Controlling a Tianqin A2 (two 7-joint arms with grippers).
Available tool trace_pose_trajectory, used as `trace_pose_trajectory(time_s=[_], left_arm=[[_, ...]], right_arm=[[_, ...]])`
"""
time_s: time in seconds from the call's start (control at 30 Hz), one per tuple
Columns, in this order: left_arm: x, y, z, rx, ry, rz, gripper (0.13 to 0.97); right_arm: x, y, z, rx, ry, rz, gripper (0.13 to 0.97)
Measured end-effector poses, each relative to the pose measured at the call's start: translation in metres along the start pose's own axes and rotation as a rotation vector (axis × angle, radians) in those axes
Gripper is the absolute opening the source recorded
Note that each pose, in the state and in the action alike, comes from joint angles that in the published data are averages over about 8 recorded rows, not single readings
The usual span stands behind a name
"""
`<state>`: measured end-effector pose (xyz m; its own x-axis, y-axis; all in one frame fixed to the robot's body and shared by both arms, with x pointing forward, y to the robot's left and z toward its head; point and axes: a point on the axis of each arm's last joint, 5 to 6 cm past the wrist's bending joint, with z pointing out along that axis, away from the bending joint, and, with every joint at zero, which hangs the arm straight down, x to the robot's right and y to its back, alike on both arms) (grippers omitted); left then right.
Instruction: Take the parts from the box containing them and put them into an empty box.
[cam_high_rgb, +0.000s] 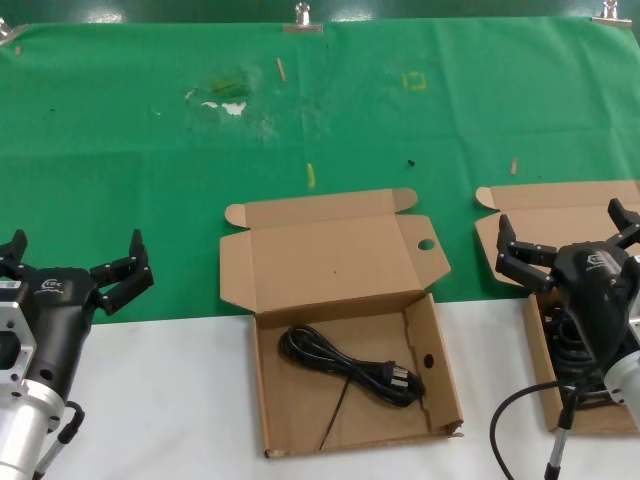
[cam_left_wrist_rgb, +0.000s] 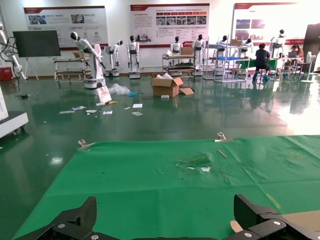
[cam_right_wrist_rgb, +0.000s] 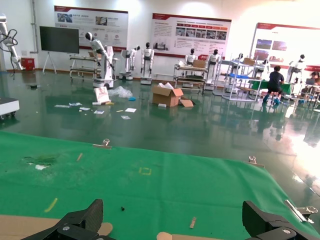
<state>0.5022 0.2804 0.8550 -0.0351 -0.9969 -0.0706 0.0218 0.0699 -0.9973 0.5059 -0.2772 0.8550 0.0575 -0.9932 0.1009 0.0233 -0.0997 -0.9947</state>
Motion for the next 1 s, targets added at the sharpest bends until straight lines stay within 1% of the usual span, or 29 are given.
trace_pose_trajectory(time_s=[1.0], left_arm=[[0.0000,0.0000,0.0000,0.000,0.000,0.000,0.966]], right_arm=[[0.0000,0.0000,0.0000,0.000,0.000,0.000,0.966]])
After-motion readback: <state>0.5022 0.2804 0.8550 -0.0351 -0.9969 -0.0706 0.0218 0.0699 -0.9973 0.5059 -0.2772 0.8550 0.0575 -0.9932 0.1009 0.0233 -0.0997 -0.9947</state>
